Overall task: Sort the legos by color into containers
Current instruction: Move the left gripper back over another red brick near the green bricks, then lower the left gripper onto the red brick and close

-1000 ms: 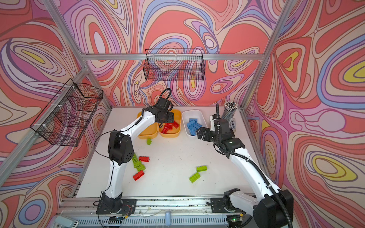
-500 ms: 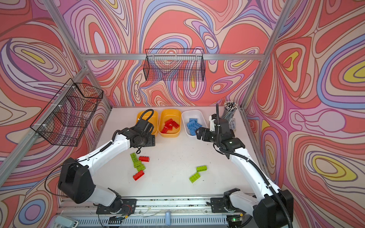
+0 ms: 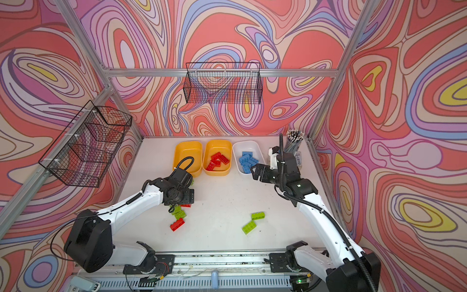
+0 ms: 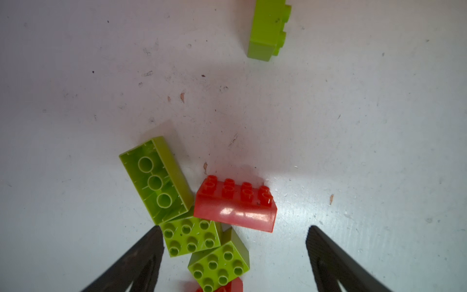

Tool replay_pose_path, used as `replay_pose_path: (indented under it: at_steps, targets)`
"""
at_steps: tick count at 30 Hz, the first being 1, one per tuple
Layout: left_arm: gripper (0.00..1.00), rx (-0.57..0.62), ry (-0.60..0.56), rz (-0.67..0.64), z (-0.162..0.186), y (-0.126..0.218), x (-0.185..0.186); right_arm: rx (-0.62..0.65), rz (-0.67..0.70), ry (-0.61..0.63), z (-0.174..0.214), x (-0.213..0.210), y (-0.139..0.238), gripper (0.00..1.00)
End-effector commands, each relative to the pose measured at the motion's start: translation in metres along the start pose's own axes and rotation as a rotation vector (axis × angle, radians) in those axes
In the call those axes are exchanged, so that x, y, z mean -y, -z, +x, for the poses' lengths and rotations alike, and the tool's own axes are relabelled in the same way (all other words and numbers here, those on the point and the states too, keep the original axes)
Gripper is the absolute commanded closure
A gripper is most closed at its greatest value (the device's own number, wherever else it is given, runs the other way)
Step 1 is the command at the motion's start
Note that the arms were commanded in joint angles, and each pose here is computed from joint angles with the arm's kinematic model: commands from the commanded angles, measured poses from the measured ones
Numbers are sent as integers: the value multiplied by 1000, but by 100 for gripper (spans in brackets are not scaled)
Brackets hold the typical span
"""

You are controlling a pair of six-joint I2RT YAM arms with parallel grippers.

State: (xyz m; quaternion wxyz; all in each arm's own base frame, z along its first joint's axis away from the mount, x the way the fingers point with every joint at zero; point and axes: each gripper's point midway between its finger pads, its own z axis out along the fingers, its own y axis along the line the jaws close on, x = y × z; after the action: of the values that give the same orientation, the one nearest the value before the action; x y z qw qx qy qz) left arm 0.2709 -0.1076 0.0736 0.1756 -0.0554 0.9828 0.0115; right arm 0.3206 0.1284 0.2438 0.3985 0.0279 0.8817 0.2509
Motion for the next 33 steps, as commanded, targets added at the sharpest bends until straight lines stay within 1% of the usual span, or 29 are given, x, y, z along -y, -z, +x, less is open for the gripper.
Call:
replay_pose_path:
  at_steps: [1, 6, 9, 13, 22, 28, 33]
  targets:
    - [11, -8, -11, 12, 3, -12, 5, 6, -3, -8, -3, -5, 12, 2]
    - [15, -30, -17, 11, 7, -23, 8, 8, 9, -13, -3, -4, 16, 2]
    - [18, -44, -19, -22, 9, -30, 3, 8, 9, -15, -3, -4, 15, 2]
    - [19, -53, -20, -53, 12, -36, -1, 3, 11, -19, -3, -4, 13, 2]
    - [23, -85, -16, -43, 21, -47, 1, -9, 17, -22, -2, -2, 8, 2]
    - [27, -96, -23, -51, 20, -53, 3, -10, 24, -22, -2, 0, 7, 2]
    - [37, -112, -18, -37, 19, -53, 8, -5, 39, -25, -1, 3, 8, 2]
